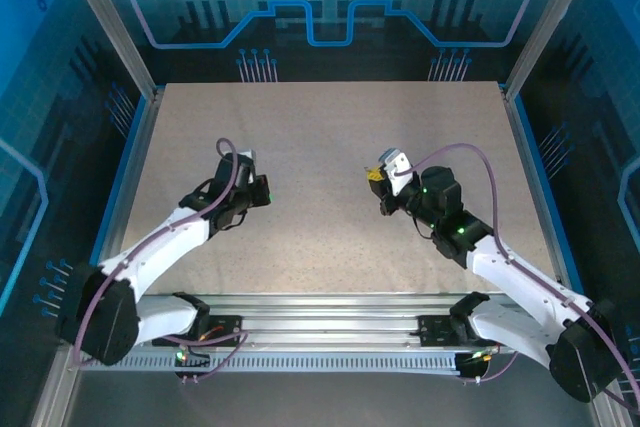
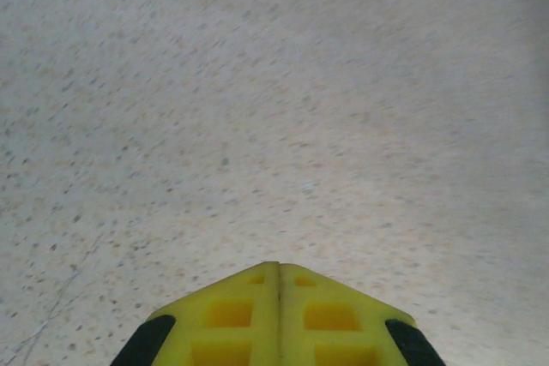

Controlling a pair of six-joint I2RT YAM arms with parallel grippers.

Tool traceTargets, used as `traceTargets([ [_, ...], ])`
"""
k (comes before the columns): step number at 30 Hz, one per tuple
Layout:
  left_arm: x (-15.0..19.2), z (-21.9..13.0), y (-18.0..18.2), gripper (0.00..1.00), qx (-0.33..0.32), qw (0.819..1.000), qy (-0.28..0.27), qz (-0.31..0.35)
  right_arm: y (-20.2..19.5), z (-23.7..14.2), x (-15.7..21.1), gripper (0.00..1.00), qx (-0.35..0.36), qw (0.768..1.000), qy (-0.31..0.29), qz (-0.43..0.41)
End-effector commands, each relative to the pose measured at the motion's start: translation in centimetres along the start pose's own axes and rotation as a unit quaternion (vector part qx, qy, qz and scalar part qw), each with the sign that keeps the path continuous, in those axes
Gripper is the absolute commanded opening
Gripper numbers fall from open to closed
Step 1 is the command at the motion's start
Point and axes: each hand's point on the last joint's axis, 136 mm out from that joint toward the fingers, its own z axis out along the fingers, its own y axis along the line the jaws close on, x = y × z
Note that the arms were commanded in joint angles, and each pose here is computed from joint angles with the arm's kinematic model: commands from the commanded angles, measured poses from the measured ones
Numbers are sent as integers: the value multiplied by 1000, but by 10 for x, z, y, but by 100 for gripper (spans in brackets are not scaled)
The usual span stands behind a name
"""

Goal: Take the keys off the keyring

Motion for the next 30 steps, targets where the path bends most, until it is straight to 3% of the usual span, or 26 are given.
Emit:
traceTargets([
  [1,1,17,20,0,-43,999,4,-14,-7,3,1,0,15,1000,-9,25],
  [7,5,40,33,3,-79,996,22,-19,-12,7,15,0,28,999,8,45],
  [10,0,44,31,14,-82,996,24,-15,-16,10,23,0,37,997,22,59],
  [14,-11,34,26,39,-74,997,6,-20,-24,16,34,0,51,994,43,87],
  [18,-18,12,19,54,-49,998,-15,-24,-45,25,57,0,89,980,100,150],
  [23,-14,-13,2,65,18,999,-27,-28,-66,40,90,0,101,958,143,228],
  [26,-10,-24,-17,76,93,995,-44,-16,-83,53,111,0,109,940,159,283],
  [30,-6,-31,-19,85,112,992,-49,-19,-99,73,139,0,106,912,187,350],
])
